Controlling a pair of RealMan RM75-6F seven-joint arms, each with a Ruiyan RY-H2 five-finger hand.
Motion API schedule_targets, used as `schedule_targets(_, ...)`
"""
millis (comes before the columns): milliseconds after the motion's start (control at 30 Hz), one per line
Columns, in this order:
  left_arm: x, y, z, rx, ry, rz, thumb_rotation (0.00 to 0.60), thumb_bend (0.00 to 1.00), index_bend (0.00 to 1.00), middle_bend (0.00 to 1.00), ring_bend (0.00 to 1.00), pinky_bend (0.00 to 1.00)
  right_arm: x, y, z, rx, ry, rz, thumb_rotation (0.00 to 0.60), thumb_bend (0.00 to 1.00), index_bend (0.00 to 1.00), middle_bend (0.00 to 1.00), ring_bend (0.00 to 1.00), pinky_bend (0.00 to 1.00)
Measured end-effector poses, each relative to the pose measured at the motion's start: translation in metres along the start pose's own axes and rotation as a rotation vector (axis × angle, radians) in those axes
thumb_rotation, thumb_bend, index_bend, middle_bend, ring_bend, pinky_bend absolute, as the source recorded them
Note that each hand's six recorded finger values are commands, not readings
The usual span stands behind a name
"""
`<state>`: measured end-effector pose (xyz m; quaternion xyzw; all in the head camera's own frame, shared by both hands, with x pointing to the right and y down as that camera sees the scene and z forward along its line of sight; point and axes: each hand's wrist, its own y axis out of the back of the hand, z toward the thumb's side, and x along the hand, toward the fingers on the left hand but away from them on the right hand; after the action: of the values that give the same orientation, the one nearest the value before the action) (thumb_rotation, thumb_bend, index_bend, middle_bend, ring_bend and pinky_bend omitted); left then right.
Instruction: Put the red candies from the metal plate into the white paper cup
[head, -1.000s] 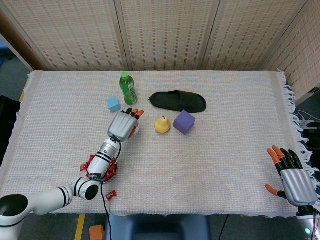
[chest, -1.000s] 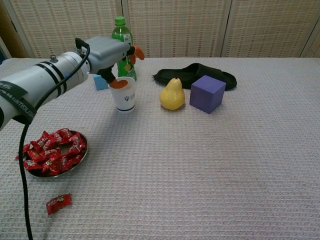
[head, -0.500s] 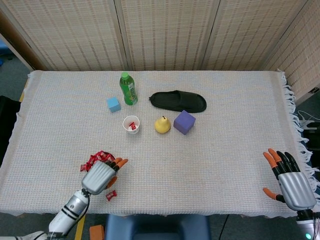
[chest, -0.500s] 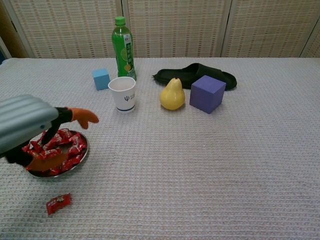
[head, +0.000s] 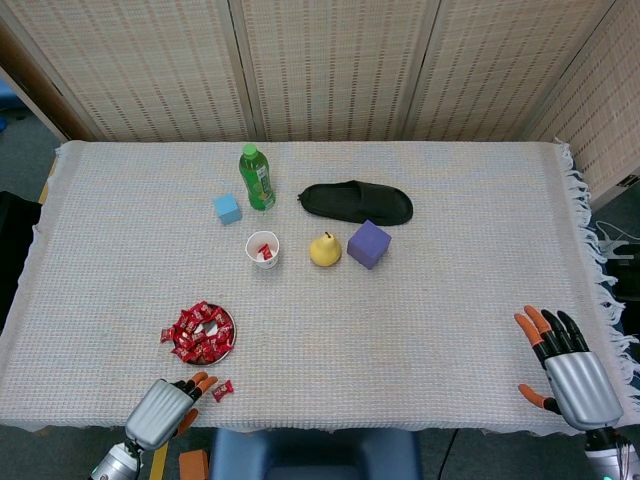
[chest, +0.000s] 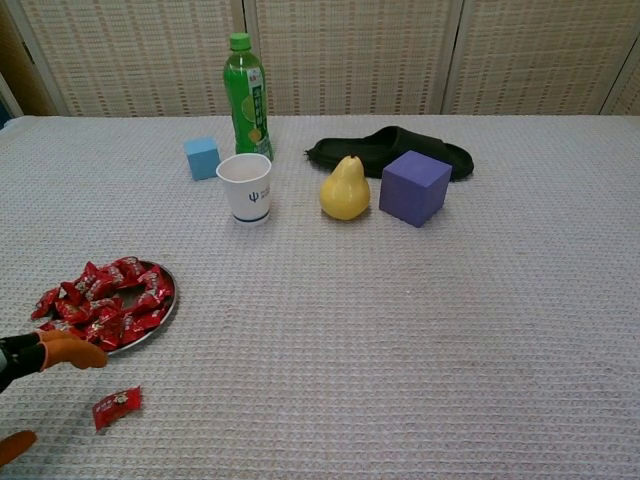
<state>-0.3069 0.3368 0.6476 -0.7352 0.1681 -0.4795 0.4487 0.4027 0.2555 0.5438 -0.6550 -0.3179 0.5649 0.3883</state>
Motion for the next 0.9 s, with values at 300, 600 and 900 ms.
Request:
schedule_targets(300, 0.006, -0.007, 0.017, 0.083, -0.027, 0.068, 0.600, 0.36, 0.25, 0.28, 0.67, 0.98, -0.001, -0.003, 0.003, 0.006, 0.010, 0.011, 0.600, 0.05, 0.00, 0.00, 0.00, 0.00)
schedule_targets(600, 0.022, -0.019, 0.028, 0.092, -0.035, 0.060, 0.600, 0.36, 0.27, 0.30, 0.67, 0.98, 0.003, 0.001, 0.001, -0.002, 0.007, -0.003, 0.600, 0.05, 0.00, 0.00, 0.00, 0.00)
schedule_targets(900, 0.032, -0.025, 0.031, 0.120, -0.037, 0.048, 0.600, 0.36, 0.40, 0.38, 0.67, 0.98, 0.003, 0.001, 0.001, -0.002, 0.009, 0.001, 0.600, 0.05, 0.00, 0.00, 0.00, 0.00)
